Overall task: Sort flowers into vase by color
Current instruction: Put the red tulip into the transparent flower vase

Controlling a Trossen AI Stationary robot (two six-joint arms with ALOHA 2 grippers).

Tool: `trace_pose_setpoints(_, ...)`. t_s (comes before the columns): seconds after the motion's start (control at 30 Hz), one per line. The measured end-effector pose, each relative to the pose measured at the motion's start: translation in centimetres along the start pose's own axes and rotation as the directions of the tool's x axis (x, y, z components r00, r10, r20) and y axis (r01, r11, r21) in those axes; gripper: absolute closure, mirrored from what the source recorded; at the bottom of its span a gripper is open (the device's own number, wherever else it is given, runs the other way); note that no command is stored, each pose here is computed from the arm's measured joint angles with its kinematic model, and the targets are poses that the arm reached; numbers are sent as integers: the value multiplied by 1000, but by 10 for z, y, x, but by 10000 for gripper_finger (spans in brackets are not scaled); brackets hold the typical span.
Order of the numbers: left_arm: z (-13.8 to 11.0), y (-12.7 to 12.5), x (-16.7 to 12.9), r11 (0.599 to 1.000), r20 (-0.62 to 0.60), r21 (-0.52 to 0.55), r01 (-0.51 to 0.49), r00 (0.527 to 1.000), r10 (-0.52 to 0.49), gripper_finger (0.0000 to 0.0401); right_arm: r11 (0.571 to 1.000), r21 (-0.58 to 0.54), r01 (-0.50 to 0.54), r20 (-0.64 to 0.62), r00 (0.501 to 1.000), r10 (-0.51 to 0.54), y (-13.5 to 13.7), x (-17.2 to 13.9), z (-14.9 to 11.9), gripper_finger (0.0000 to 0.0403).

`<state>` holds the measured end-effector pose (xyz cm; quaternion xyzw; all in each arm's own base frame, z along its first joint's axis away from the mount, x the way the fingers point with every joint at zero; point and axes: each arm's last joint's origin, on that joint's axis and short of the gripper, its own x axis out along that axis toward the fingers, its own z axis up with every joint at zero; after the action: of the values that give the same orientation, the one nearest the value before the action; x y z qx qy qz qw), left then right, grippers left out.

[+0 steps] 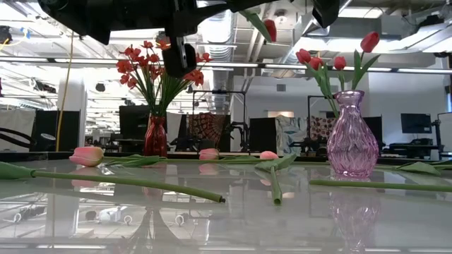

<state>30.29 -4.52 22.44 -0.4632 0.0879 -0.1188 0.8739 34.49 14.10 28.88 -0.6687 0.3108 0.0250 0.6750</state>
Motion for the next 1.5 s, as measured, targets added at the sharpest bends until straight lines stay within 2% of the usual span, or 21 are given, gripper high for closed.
trace_pose_setpoints(0.23, 1, 1, 0, 1000, 11, -2, -10, 1000, 10, 399, 1000, -1, -8, 4, 1000, 8, 0, 1, -1, 351)
trace_pose_setpoints(0.47, 4, 2, -1, 999, 24, 28, -14, 1000, 13, 401, 1000, -2, -18, 17, 1000, 18, 0, 1, -1, 294)
trace_pose_setpoints(0.6, 8, 5, -2, 997, 44, 67, -26, 999, 23, 401, 990, 138, -32, 25, 999, 29, 0, -1, -2, 251)
trace_pose_setpoints(0.7, 13, 9, -3, 993, 69, 107, -53, 997, 46, 401, 959, 269, -89, 86, 994, 68, -2, -13, -7, 226)
trace_pose_setpoints(0.83, 27, 19, -7, 983, 137, 138, -123, 985, 104, 401, 875, 445, -193, 148, 979, 140, -11, -43, -30, 220)
trace_pose_setpoints(0.9, 34, 24, -9, 978, 159, 150, -148, 979, 124, 401, 803, 540, -252, 147, 968, 204, -14, -60, -52, 226)
trace_pose_setpoints(1.0, 42, 29, -12, 964, 200, 191, -185, 969, 146, 401, 667, 678, -309, 155, 947, 281, -13, -80, -84, 240)
trace_pose_setpoints(1.07, 47, 29, -12, 946, 232, 245, -211, 960, 154, 401, 594, 734, -329, 191, 940, 284, -5, -89, -102, 250)
trace_pose_setpoints(1.1, 50, 27, -11, 935, 242, 281, -215, 959, 148, 401, 571, 746, -341, 218, 937, 274, 2, -93, -108, 254)
trace_pose_setpoints(1.23, 59, 13, -4, 860, 264, 463, -216, 959, 99, 401, 524, 790, -318, 288, 947, 142, 34, -105, -131, 270)
trace_pose_setpoints(1.3, 62, 4, -1, 816, 272, 538, -211, 960, 69, 401, 482, 825, -296, 327, 945, 20, 48, -109, -140, 276)
trace_pose_setpoints(1.37, 63, -4, 3, 766, 272, 609, -206, 961, 42, 401, 426, 862, -276, 364, 921, -139, 56, -112, -146, 280)
trace_pose_setpoints(1.5, 63, -18, 8, 670, 271, 715, -201, 963, 0, 401, 334, 902, -274, 399, 825, -400, 68, -110, -148, 281)
